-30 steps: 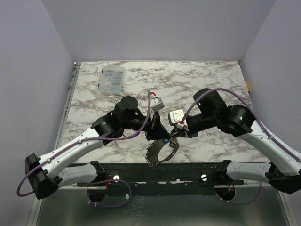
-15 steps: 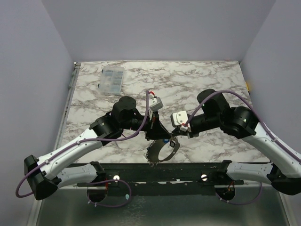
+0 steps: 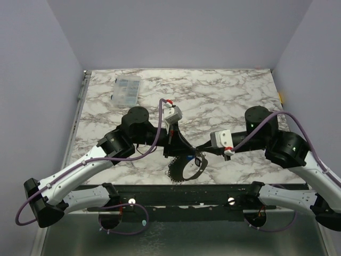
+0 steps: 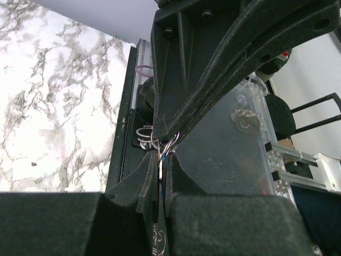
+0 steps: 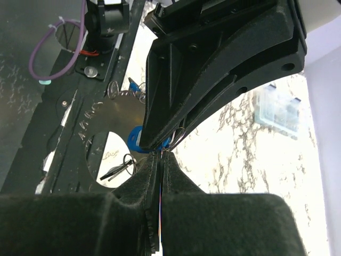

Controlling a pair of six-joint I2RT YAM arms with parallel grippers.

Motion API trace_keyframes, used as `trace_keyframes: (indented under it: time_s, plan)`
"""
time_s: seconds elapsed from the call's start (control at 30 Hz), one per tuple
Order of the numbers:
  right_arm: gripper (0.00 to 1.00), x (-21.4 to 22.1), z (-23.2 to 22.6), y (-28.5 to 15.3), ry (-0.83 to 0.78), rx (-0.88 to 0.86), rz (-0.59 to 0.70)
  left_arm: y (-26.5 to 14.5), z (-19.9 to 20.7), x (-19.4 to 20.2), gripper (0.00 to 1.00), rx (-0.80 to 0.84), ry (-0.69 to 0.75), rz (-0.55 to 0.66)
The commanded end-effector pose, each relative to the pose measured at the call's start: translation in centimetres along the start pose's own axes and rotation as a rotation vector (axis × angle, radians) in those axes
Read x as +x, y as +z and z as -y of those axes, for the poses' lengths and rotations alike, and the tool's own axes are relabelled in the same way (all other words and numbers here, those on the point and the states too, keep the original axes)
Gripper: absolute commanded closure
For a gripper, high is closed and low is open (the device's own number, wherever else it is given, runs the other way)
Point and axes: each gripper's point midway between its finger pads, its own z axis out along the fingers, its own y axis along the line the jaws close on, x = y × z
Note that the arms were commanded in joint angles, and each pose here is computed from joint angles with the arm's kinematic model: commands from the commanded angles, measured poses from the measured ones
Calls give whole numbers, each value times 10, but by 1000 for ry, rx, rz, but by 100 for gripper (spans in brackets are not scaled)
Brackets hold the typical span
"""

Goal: Put the keys on the keyring

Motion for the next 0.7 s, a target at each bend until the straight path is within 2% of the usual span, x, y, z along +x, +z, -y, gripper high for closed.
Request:
trace_keyframes:
  time_s: [0.0, 0.33, 0.67]
  plan:
    - [99, -45, 5, -13, -104, 40, 176, -5, 5, 0, 100, 10, -2, -13]
    - [99, -66, -2, -23, -172, 52, 287, -1, 8, 1, 100, 44, -10, -30]
    - [99, -81, 5, -39, -233, 217, 443, -4, 24, -14, 100, 107, 39, 7]
